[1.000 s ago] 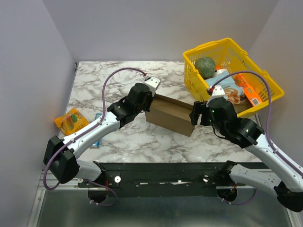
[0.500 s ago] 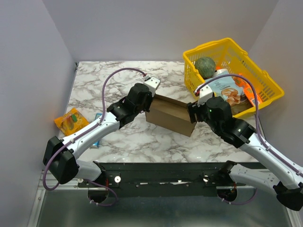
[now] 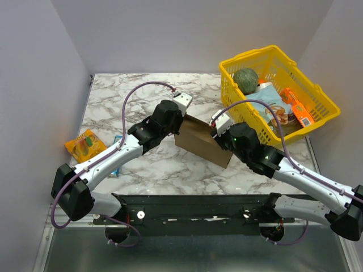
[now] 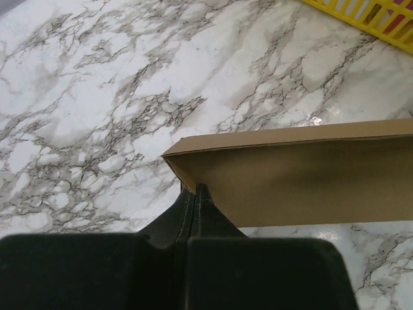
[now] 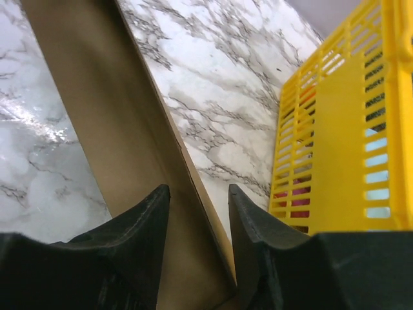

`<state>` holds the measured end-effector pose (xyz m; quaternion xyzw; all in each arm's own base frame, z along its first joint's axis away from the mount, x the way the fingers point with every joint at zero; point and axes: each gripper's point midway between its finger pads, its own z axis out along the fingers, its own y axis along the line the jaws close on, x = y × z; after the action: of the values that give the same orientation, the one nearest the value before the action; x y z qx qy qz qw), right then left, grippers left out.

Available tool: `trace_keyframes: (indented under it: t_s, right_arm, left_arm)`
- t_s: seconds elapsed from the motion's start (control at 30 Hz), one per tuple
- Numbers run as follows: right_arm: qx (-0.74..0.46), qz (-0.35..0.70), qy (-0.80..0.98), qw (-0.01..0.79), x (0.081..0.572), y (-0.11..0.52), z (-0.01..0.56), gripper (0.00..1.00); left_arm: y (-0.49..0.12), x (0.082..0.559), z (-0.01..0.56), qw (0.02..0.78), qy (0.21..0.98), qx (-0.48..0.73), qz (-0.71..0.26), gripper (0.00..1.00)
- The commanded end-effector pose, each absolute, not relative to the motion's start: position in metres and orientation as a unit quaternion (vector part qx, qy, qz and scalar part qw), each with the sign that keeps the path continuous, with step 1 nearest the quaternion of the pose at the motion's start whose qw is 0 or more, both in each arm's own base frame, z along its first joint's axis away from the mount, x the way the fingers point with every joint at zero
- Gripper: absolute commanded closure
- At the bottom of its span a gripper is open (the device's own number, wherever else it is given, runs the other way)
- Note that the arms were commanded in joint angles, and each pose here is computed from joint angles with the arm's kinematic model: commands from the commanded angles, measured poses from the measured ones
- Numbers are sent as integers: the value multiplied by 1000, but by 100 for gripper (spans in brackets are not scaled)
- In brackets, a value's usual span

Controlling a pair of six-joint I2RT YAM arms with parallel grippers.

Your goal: Fold the paper box

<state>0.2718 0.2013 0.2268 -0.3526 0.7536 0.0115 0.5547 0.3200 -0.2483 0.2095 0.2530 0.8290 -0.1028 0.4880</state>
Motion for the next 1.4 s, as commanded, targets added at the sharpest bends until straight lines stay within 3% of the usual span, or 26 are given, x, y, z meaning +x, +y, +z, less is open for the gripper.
trace_keyframes:
  t_s: [0.0,0.1,0.17,0.3,0.43,0.53,0.67,0.83,0.93,1.17,1.37]
  right_arm:
    - [-364,-21,745,559,268,211,214,61]
    - [-365,-46,749,551,265,211,199,73]
    - [-364,-61,753,544,263,210,189,73]
    - [-356,-82,760,537,261,206,177,84]
    - [-345,-94,762,540,258,202,175,89]
    - [-339,-102,763,541,257,199,173,92]
    - [-335,-107,764,541,257,197,170,92]
    - [-340,-106,764,538,256,200,167,92]
    - [-344,-107,763,537,254,201,165,92]
    - [-350,-106,762,534,251,204,160,91]
    - [-353,-104,764,531,250,205,157,89]
  left_arm:
    - [-228,261,125,320,892,309,-85,100]
    - [-229,261,128,323,891,305,-90,100]
    - [-231,261,133,328,890,302,-96,100]
    - [-233,261,143,339,886,297,-108,100]
    - [-235,261,160,357,879,291,-122,54]
    - [-234,259,175,372,874,285,-131,35]
    - [-229,253,195,387,865,283,-145,21]
    - [-225,248,217,398,861,263,-179,16]
    - [-232,253,240,403,851,223,-250,16]
    - [-237,301,299,474,794,104,-366,14]
    - [-251,329,302,477,782,68,-396,14]
